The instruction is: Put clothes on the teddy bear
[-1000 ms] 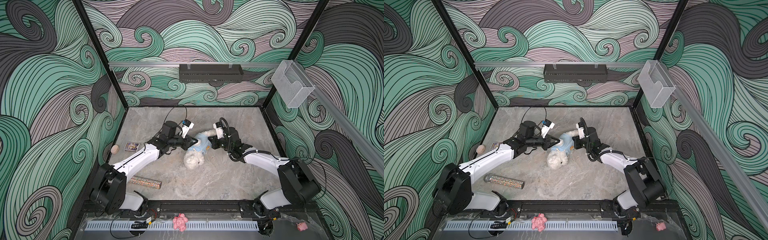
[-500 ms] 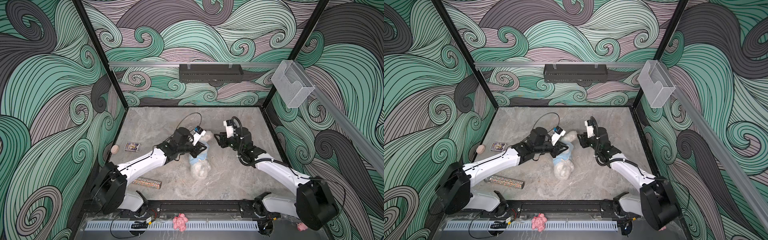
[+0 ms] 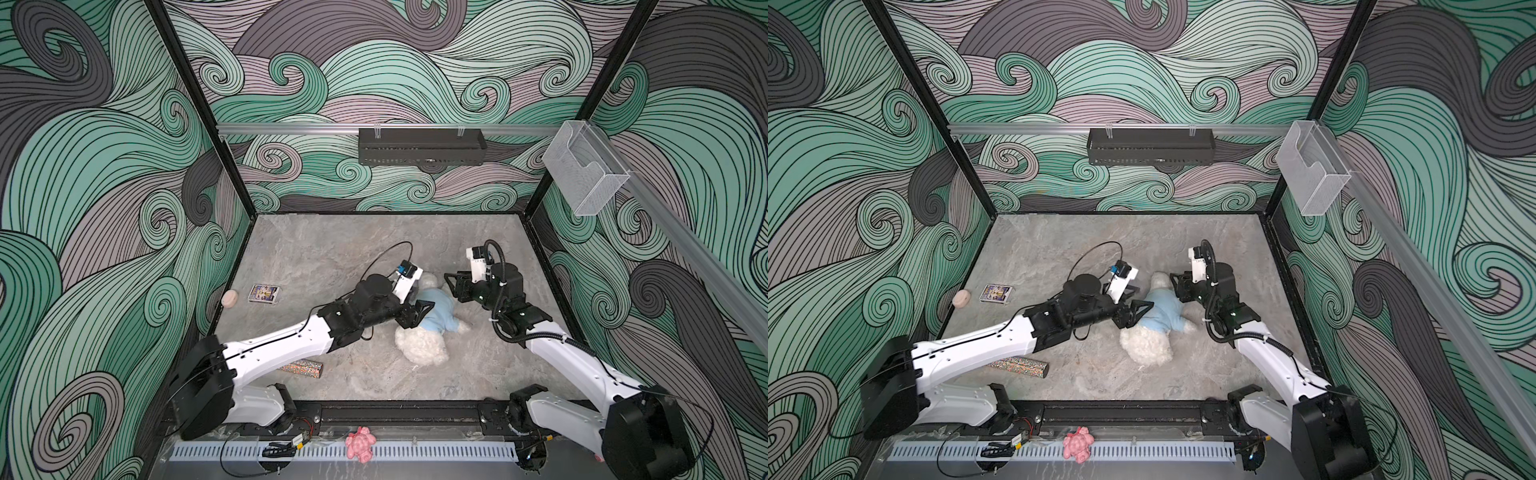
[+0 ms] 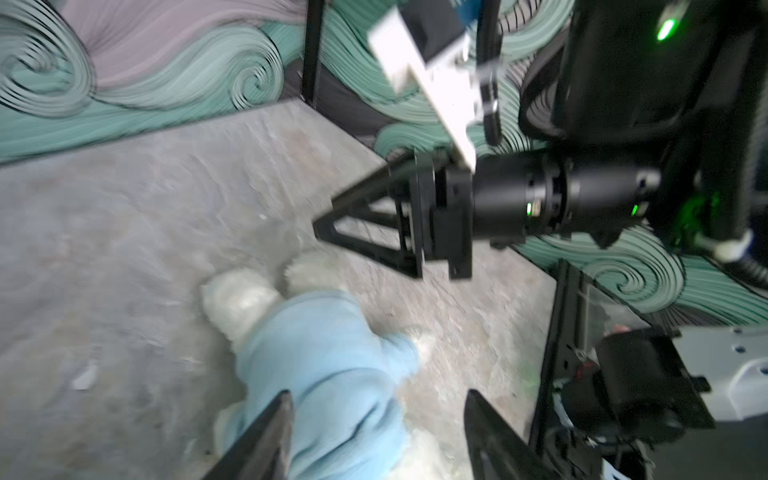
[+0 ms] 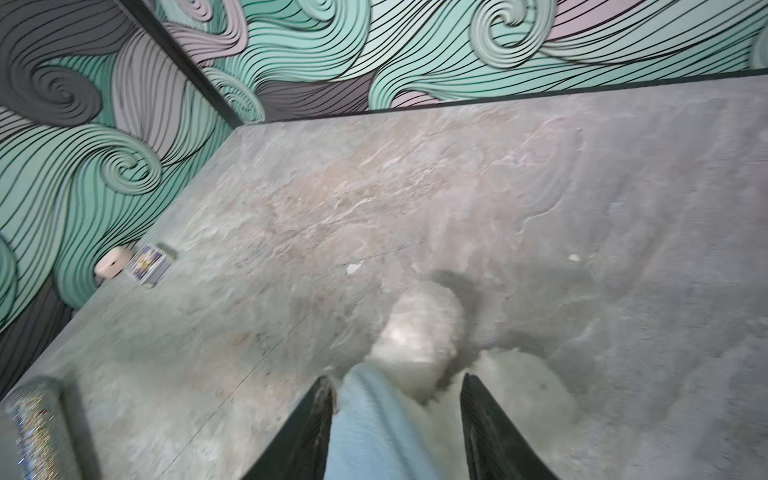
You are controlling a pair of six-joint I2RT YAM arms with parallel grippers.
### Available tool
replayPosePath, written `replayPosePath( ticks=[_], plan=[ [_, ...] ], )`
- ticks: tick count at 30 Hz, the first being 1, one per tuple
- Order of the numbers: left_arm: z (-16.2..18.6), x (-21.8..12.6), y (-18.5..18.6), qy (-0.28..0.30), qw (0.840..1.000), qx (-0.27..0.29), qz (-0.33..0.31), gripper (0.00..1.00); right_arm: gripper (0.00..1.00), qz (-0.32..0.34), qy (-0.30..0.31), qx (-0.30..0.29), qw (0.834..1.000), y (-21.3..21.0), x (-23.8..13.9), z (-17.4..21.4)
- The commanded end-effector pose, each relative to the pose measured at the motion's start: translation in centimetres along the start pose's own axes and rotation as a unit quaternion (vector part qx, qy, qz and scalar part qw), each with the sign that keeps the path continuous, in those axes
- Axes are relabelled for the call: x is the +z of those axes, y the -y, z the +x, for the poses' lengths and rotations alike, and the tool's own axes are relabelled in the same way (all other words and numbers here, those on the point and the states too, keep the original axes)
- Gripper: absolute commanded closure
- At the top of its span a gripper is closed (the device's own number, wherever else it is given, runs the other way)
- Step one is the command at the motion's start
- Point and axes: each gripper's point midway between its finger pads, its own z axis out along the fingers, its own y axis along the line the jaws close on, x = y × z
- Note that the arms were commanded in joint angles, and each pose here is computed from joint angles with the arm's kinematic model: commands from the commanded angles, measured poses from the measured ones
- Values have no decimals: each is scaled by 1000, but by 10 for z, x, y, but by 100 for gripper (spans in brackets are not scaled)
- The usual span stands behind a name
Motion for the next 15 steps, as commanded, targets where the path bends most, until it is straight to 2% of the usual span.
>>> replayPosePath(
  ticks=[1, 7, 8, 9, 11, 15],
  plan=[
    [31, 0, -37, -40, 995, -15, -88, 30, 49, -35, -39, -6, 999, -17, 5, 26],
    [72, 36, -24, -171, 980, -62, -84, 25, 52, 44, -74, 25, 996, 14, 0, 63],
    [76, 44, -21, -177, 978, -59, -88, 24, 52, 54, -71, 27, 996, 18, -2, 64],
    [81, 52, -17, -182, 978, -53, -90, 17, 52, 64, -66, 27, 995, 22, -5, 63],
    [85, 64, -8, -187, 978, -45, -86, 11, 52, 84, -60, 27, 994, 30, -10, 61],
    [102, 83, -2, -212, 972, -29, -93, 7, 52, 119, -53, 24, 991, 46, -19, 54]
  ],
)
